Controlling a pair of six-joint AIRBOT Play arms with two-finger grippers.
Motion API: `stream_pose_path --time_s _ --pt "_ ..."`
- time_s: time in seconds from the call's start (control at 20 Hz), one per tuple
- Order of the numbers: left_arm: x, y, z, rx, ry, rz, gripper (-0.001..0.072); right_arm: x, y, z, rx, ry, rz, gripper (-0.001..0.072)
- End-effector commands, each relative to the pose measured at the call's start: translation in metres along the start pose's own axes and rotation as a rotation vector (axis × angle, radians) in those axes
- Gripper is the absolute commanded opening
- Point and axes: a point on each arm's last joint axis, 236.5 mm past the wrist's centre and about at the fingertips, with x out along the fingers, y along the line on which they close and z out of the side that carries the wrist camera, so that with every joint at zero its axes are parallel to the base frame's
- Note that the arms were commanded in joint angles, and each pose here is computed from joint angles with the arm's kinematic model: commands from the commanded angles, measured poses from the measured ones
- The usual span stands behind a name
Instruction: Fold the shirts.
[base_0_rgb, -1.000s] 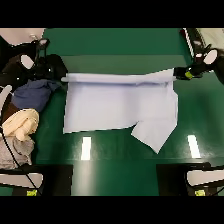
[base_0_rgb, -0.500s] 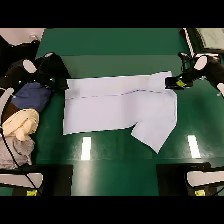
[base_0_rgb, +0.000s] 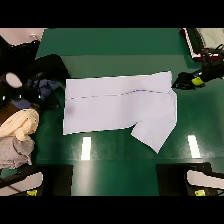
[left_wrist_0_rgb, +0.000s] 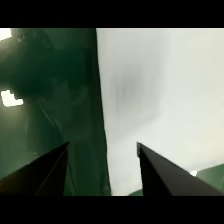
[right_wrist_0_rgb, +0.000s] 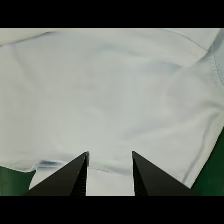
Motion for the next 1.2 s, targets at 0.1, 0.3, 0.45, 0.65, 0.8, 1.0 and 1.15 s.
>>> stream_pose_path --time_s 0.1,0.3,0.45,0.65,0.8,1.0,1.15 --pt "0.037 -0.018 -0.086 -0.087 0.112 -0.116 0.0492 -0.029 0.014 -0.008 -0.027 -0.036 0.024 0.0324" --pt "0.047 -0.021 -0.092 -0.114 0.106 -0.143 0.0491 -0.037 0.019 -0.011 -0.038 -0.048 0.023 0.0324" --pt "0.046 -0.028 -0.088 -0.126 0.091 -0.174 0.049 -0.038 0.019 -0.015 -0.04 -0.034 0.024 0.0324" --pt "0.045 -0.03 -0.084 -0.128 0.08 -0.182 0.0022 -0.036 0.015 -0.029 -0.036 0.024 0.015 0.0323" --pt "0.028 -0.036 -0.068 -0.078 0.029 -0.188 0.0022 -0.016 0.001 -0.071 0.037 0.095 0.02 0.0323" --pt "-0.002 -0.046 -0.047 -0.026 -0.07 -0.186 0.0023 0.027 -0.031 -0.162 0.228 0.194 0.027 0.0323" --pt "-0.004 -0.046 -0.045 -0.021 -0.082 -0.183 0.0022 0.061 -0.043 -0.217 0.333 0.217 0.021 0.0322"
